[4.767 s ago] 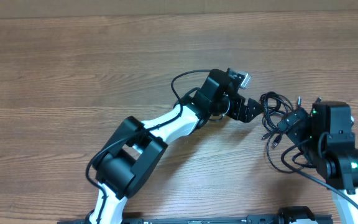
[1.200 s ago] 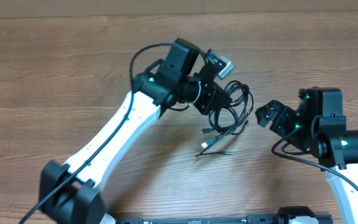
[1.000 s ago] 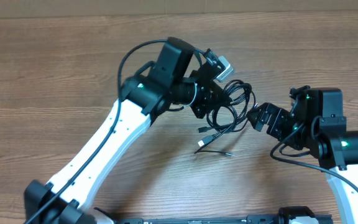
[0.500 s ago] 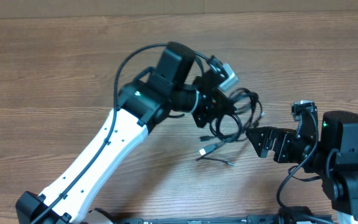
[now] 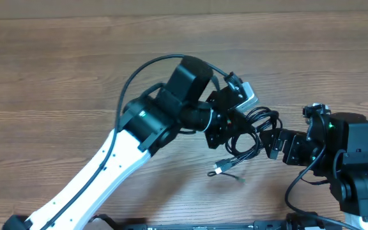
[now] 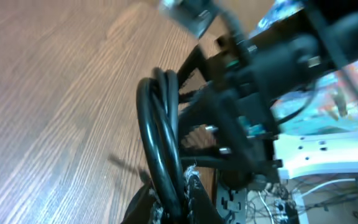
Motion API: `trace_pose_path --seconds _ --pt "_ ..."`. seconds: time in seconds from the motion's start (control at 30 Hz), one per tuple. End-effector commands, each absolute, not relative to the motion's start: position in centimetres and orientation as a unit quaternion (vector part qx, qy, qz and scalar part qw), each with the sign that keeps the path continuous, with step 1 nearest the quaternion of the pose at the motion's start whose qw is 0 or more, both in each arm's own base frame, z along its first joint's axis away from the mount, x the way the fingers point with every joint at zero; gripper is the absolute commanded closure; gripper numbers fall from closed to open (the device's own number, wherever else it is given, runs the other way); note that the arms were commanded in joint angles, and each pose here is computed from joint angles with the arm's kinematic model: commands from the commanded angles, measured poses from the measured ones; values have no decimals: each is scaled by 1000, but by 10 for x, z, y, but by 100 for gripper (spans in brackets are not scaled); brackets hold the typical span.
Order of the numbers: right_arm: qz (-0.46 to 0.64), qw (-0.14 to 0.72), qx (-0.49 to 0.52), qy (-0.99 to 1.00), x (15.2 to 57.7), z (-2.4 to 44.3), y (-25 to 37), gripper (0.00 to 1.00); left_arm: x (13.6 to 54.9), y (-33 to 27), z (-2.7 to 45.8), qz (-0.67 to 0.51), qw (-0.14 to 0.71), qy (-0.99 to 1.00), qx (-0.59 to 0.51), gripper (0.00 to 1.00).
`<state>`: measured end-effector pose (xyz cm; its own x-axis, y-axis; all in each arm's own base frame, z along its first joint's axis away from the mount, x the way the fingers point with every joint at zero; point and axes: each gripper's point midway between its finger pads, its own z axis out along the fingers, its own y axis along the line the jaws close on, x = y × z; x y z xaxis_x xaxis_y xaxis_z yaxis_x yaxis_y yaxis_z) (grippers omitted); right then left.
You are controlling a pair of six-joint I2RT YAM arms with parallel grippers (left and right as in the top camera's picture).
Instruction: Untangle cables
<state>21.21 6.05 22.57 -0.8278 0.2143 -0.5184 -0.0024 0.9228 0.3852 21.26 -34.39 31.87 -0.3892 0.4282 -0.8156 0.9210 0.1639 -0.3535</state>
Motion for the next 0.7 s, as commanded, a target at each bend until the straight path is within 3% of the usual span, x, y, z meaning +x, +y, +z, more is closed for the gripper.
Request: trace_pose_path --seconds 0.0,0.13,0.5,0.67 --pt "164 300 75 937 216 227 50 0 191 -334 357 -461 311 675 486 96" --pt "160 307 83 934 219 229 48 0 182 -328 368 -466 320 664 490 96" --pt "45 300 259 917 210 216 -8 0 151 -302 375 -458 313 655 512 96" --pt "39 300 278 912 209 216 -12 0 135 -287 382 -446 327 640 533 96"
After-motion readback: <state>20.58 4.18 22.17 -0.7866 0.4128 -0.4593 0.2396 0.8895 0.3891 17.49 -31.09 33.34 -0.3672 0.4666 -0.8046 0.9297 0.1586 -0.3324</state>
